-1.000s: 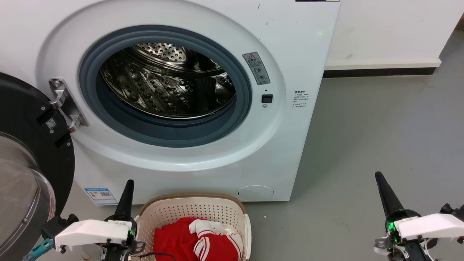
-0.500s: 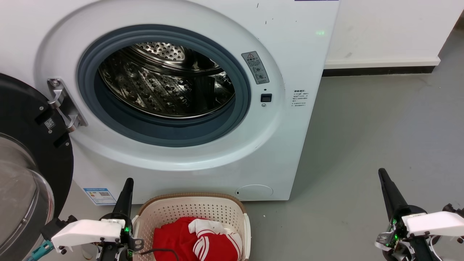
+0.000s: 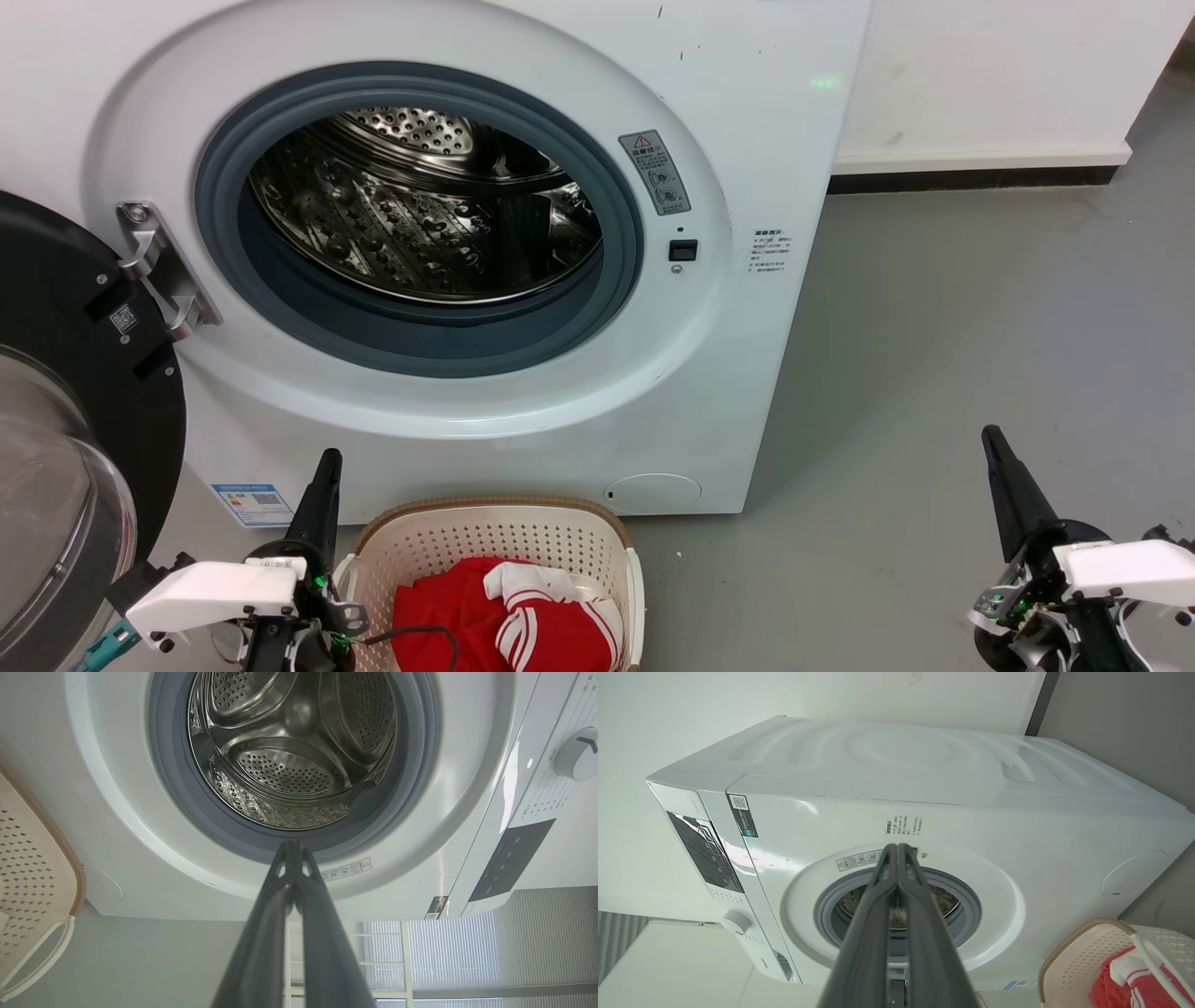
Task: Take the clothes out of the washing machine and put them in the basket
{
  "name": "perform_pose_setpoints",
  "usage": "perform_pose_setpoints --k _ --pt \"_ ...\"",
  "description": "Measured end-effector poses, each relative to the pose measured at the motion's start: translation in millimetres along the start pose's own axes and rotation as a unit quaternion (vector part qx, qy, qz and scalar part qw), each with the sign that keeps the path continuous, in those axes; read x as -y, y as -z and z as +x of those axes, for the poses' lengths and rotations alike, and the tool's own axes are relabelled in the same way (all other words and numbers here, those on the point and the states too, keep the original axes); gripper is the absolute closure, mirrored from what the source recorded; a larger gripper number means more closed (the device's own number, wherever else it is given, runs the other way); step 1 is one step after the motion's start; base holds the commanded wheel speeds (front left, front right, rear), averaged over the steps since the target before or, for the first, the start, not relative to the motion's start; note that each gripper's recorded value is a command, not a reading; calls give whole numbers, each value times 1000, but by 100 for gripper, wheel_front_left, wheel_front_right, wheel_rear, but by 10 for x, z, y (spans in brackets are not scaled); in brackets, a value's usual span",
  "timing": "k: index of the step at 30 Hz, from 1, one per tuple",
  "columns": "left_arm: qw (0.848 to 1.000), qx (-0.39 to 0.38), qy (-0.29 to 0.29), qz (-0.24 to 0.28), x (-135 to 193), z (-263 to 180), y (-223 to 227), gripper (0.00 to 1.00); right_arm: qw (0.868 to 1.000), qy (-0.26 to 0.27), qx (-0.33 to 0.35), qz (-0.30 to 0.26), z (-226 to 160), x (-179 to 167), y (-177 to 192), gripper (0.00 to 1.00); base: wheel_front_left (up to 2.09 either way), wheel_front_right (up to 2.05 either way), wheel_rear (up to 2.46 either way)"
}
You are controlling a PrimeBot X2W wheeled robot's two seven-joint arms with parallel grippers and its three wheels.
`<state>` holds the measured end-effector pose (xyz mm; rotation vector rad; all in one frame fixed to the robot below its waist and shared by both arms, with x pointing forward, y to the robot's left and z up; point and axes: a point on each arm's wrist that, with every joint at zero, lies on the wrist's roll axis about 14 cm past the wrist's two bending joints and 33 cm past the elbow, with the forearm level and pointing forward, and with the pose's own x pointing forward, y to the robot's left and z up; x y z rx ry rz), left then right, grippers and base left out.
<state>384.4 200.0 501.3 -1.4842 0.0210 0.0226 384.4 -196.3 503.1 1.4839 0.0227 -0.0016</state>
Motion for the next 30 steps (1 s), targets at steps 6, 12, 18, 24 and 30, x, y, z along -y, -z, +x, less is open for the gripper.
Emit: perform_pose_setpoints --k 6,12,18,24,30 --pt "1000 0 3 -22 3 11 -2 100 1000 0 4 21 7 4 -24 100 0 0 0" --pt "999 -1 9 -43 33 36 -5 100 999 -3 8 42 29 -13 -45 100 0 0 0" --pt "999 -1 10 -44 37 38 -5 100 999 -3 8 45 28 -9 -47 100 0 0 0" --pt "999 0 10 -44 37 38 -5 100 999 -3 7 45 28 -8 -44 100 0 0 0" --pt "999 -1 10 -44 36 38 -5 100 999 -3 8 45 27 -7 -44 100 0 0 0"
